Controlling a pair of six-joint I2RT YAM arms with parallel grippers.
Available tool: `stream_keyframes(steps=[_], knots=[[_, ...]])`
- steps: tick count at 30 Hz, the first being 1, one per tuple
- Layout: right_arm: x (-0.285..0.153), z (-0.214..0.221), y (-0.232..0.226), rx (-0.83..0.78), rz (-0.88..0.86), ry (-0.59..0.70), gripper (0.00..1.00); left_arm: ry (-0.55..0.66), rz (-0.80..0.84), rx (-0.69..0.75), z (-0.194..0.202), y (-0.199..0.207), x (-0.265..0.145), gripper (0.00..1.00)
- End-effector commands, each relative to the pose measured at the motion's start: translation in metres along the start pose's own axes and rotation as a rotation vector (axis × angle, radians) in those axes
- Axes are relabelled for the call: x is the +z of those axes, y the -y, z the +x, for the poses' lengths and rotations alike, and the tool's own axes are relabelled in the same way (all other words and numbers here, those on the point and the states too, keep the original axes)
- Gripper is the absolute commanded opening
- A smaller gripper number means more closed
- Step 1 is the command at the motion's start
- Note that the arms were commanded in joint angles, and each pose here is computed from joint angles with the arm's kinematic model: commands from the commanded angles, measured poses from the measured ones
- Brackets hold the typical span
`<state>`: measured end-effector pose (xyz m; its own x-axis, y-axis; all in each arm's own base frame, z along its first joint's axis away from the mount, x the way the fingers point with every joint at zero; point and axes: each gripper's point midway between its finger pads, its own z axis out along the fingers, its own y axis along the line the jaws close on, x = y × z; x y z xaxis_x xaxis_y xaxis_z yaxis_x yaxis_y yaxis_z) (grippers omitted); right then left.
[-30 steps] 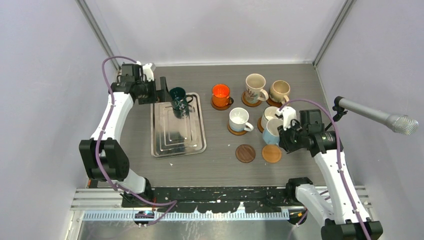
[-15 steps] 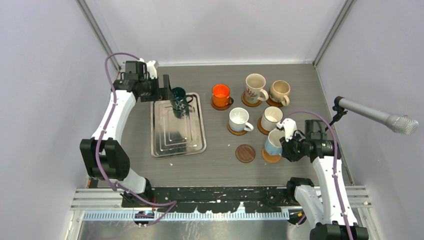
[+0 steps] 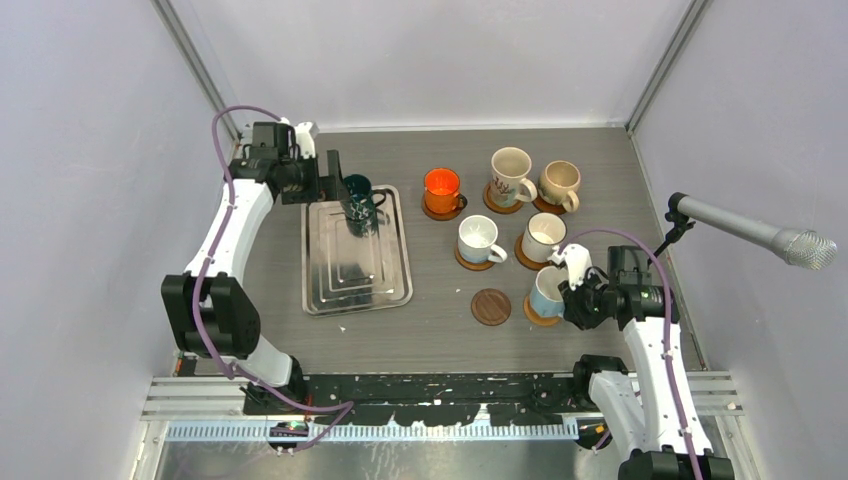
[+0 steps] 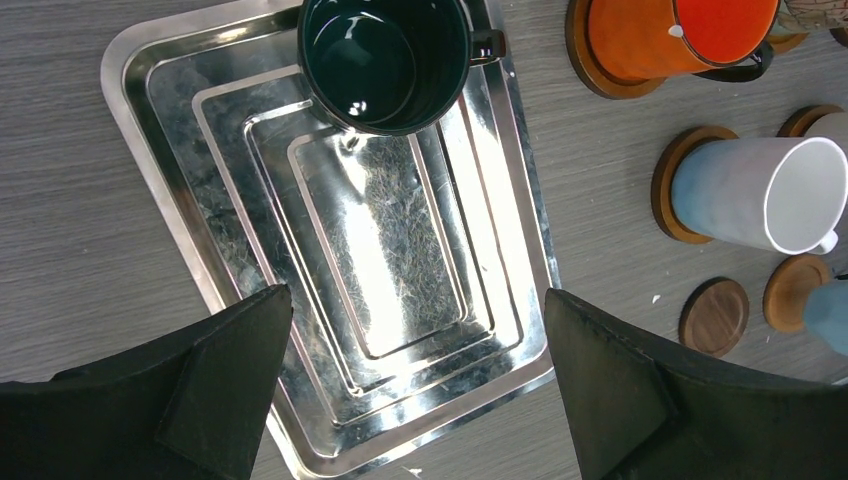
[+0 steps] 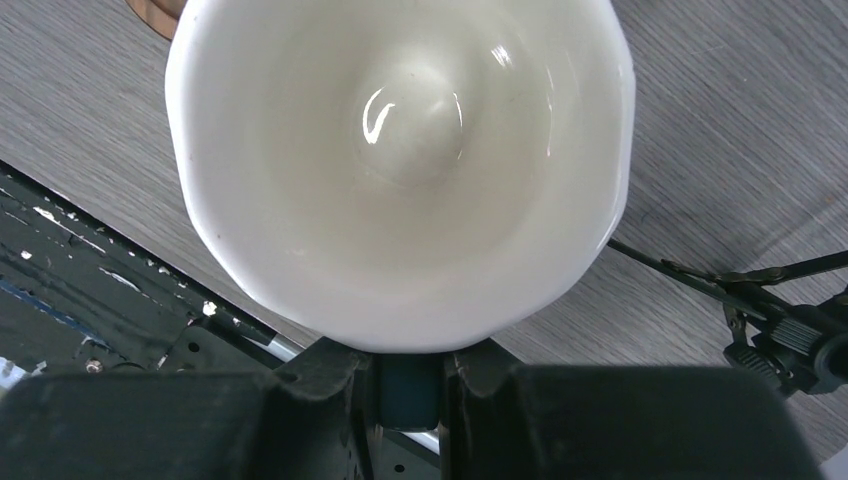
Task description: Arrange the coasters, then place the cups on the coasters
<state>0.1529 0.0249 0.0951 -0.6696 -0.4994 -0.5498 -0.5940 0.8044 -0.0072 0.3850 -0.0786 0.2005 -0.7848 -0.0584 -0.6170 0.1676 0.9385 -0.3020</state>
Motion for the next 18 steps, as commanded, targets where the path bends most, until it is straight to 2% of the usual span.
stream_keyframes(steps=[1, 13, 15, 18], knots=[[0.001, -0.018, 0.010, -0.034, 0.034, 0.076, 0.00, 0.037, 0.005, 0.017, -0.015, 0.005, -0.002, 1.00], [0.010, -0.013, 0.016, -0.026, 0.053, 0.063, 0.00, 0.034, 0.001, 0.019, -0.016, 0.004, 0.001, 1.00], [0.011, -0.012, 0.015, -0.029, 0.051, 0.066, 0.05, 0.034, 0.001, 0.018, -0.015, 0.004, 0.001, 1.00], [0.011, -0.011, 0.014, -0.034, 0.042, 0.059, 0.22, 0.032, -0.001, 0.015, -0.015, 0.003, 0.002, 1.00]])
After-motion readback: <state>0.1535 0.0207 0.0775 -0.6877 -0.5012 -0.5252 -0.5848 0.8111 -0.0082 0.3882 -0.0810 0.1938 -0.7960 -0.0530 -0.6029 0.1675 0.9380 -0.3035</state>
